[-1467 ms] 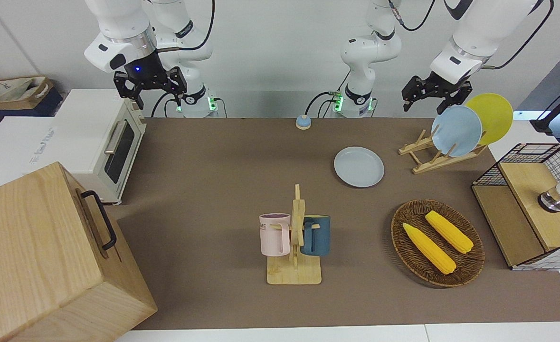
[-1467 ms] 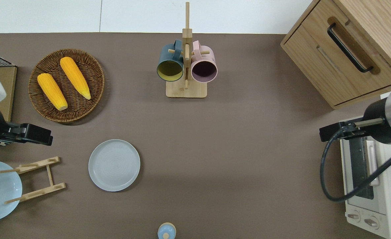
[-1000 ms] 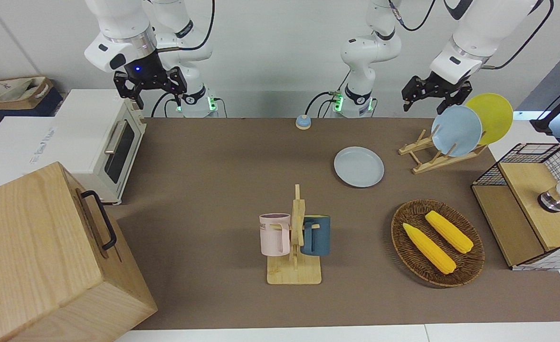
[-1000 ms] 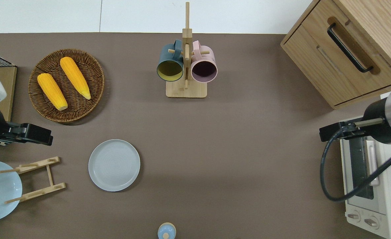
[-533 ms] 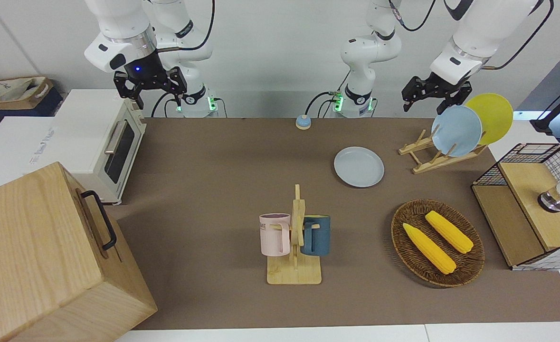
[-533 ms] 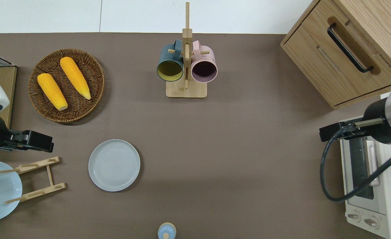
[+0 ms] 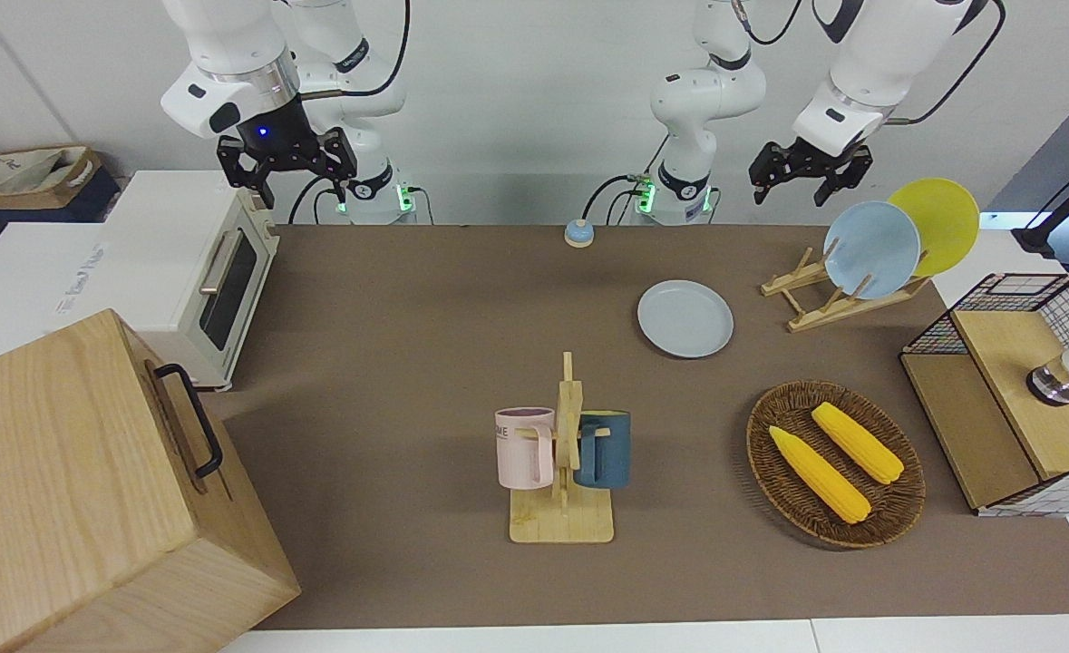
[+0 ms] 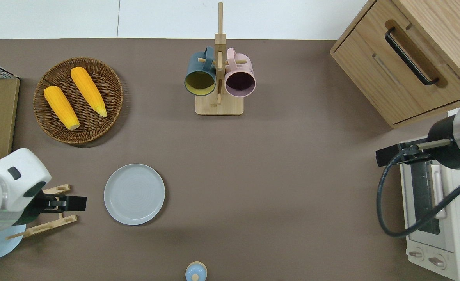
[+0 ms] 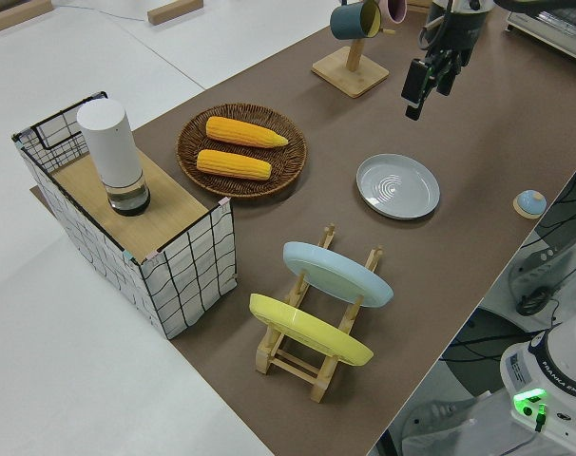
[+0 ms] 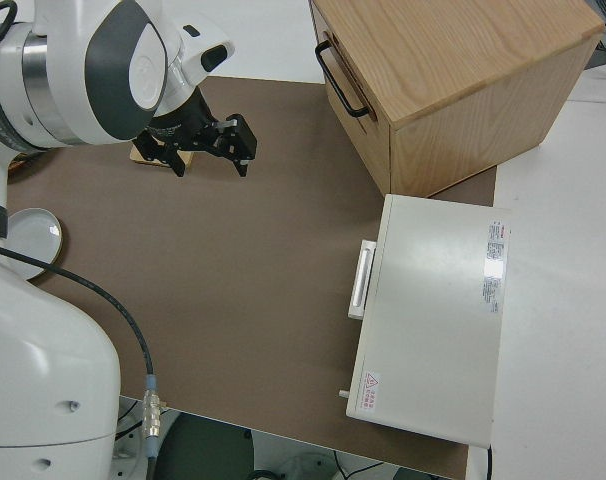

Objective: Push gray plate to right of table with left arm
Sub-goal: 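Move the left gripper down beside the gray plate's edge nearest it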

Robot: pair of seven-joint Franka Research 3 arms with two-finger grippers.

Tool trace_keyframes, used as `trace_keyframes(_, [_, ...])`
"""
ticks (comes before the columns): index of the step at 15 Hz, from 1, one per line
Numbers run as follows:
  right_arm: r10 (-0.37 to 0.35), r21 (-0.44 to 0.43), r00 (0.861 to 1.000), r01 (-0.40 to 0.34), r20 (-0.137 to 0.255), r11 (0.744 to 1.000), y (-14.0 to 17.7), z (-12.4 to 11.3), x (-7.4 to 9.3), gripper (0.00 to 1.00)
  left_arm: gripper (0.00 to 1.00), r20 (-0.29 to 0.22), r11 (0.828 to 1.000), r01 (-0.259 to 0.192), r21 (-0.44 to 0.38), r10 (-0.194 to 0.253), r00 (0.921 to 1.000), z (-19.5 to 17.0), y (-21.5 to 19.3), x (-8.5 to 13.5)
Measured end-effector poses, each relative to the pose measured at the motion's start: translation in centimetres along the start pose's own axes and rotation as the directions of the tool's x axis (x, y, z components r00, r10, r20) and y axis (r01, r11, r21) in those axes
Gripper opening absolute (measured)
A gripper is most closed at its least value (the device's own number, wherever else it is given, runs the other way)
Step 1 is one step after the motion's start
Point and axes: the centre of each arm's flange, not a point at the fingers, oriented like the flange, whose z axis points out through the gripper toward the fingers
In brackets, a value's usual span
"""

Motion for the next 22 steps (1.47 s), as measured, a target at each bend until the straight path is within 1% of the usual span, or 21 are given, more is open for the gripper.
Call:
trace_keyframes(3, [0.0,0.0,1.0,0.0,0.0,1.0,0.0,0.0,0.0,0.99,0.99,-0.028,1.0,0.01,-0.001,-0.01,0.9996,5.3,-0.4,-0.8])
trace_keyframes(6, [0.0,0.0,1.0,0.0,0.0,1.0,0.0,0.0,0.0,0.99,0.99,-0.059,1.0,0.015,0.005,-0.015,0.9982,9.0,-0.9,-1.1])
trace_keyframes(7, [0.0,0.0,1.0,0.0,0.0,1.0,0.0,0.0,0.0,0.99,0.99,-0.068,1.0,0.007,0.006,-0.006,0.9977,10.2,-1.1,-1.3])
trace_keyframes(10, [0.0,0.0,1.0,0.0,0.0,1.0,0.0,0.0,0.0,0.99,0.99,-0.099,1.0,-0.016,-0.026,0.014,0.995,13.2,-1.5,-1.6])
trace_keyframes(14, [0.0,0.0,1.0,0.0,0.0,1.0,0.0,0.0,0.0,0.99,0.99,-0.13,0.999,-0.008,-0.037,0.003,0.9915,16.9,-2.6,-0.9])
trace_keyframes(16, [0.0,0.0,1.0,0.0,0.0,1.0,0.0,0.0,0.0,0.99,0.99,-0.134,0.999,-0.002,-0.042,-0.004,0.991,19.0,-2.8,-0.3])
trace_keyframes(18, [0.0,0.0,1.0,0.0,0.0,1.0,0.0,0.0,0.0,0.99,0.99,-0.126,0.999,0.003,-0.05,-0.009,0.992,20.9,-3.0,0.2])
trace_keyframes(22, [0.0,0.0,1.0,0.0,0.0,1.0,0.0,0.0,0.0,0.99,0.99,-0.11,0.998,0.008,-0.061,-0.015,0.9939,22.9,-3.1,0.7])
